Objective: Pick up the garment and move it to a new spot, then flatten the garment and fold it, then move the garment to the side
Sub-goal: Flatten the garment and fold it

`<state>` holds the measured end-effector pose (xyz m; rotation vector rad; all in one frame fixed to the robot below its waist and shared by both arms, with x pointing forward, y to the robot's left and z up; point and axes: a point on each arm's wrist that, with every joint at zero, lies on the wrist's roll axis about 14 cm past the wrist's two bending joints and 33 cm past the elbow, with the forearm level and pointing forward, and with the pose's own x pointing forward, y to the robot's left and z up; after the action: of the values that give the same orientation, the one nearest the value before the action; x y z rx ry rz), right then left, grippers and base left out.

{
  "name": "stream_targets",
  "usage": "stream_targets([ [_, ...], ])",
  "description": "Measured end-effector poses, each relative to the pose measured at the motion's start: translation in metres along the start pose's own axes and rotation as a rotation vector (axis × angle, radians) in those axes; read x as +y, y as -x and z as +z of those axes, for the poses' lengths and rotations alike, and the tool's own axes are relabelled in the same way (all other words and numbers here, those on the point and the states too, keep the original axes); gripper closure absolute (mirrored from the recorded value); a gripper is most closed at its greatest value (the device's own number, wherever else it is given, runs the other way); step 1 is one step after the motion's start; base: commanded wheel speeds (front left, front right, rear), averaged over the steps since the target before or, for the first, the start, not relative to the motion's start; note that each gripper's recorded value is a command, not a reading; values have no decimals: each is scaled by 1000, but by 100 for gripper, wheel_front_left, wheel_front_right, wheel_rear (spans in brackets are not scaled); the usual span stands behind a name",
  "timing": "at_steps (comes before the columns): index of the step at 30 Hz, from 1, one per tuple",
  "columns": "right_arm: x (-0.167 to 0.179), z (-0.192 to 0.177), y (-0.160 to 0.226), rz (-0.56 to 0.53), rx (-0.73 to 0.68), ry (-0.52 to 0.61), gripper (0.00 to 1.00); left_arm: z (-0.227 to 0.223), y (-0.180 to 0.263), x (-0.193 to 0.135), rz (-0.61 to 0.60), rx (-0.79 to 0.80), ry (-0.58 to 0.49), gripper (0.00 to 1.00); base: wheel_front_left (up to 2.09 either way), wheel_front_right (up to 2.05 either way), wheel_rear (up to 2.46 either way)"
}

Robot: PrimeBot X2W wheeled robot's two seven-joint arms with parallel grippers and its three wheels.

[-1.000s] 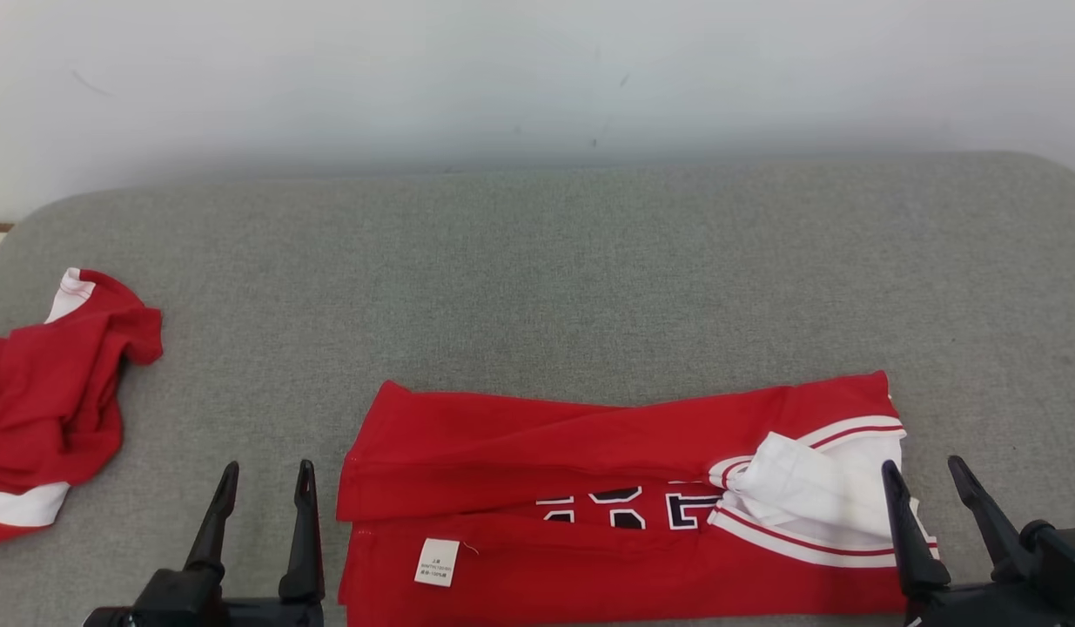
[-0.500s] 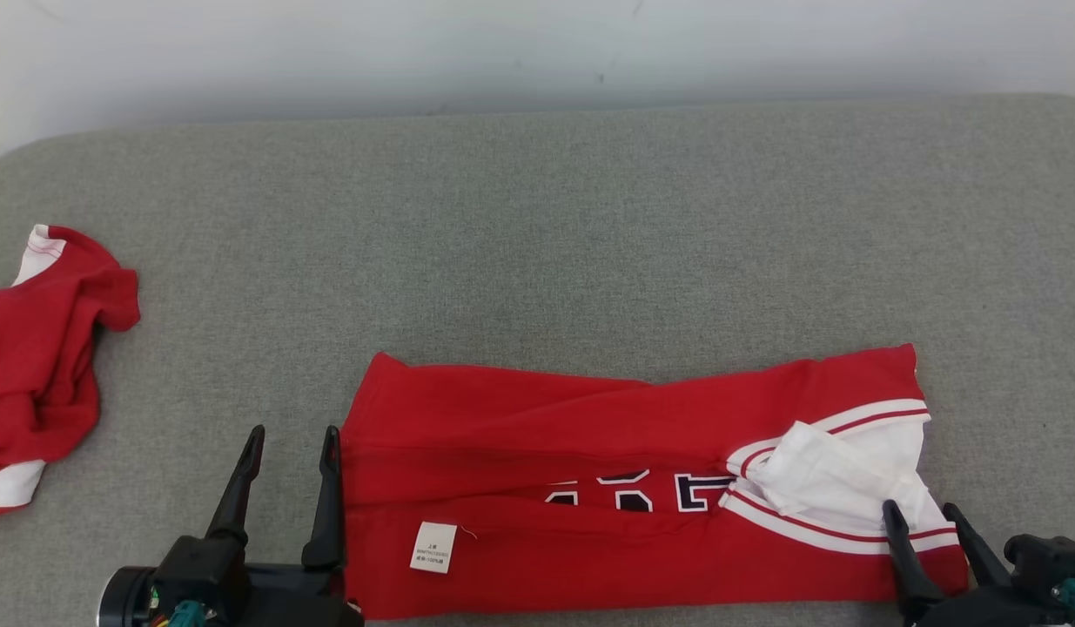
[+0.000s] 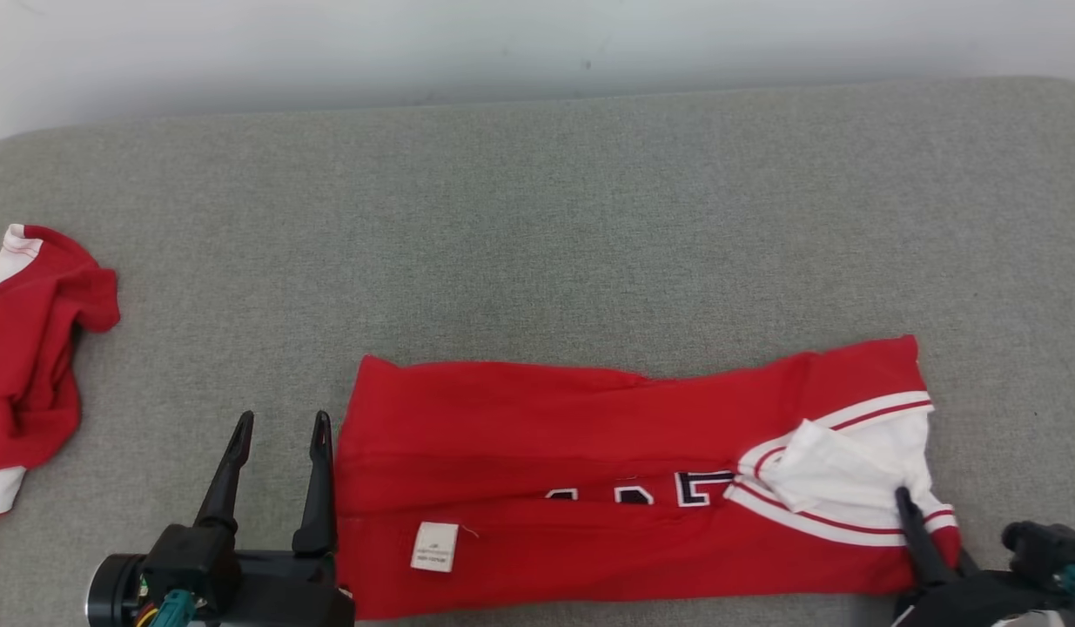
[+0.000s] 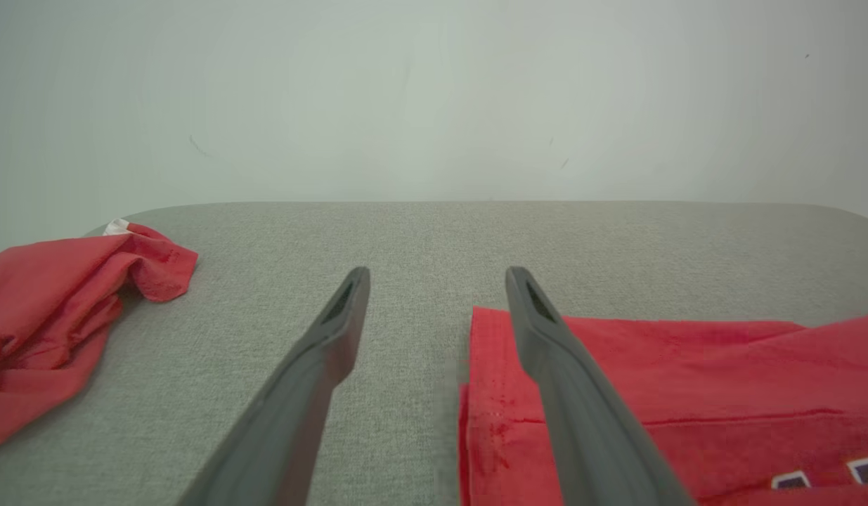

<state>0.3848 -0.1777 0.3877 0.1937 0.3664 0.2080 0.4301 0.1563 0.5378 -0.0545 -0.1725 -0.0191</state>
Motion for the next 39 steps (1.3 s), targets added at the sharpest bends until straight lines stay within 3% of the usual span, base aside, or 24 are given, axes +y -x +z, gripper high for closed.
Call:
stream_targets([
  [10,-81,34,23,-199,-88,46,100,0,-5,-7,-12,-6,15,0,0,0,0],
  [14,-80,51,23,-186,-129,94,100,2,-6,-10,-20,-11,23,0,0,0,0],
  [19,-31,91,16,-52,-253,159,100,5,-6,-12,-22,-21,28,0,0,0,0],
  [25,47,109,22,137,-285,202,100,7,-5,-17,-27,-25,39,0,0,0,0],
  [33,145,92,34,409,-218,174,100,7,-2,-17,-31,-22,44,0,0,0,0],
  [39,189,75,37,555,-161,128,100,6,-1,-12,-18,-21,43,0,0,0,0],
])
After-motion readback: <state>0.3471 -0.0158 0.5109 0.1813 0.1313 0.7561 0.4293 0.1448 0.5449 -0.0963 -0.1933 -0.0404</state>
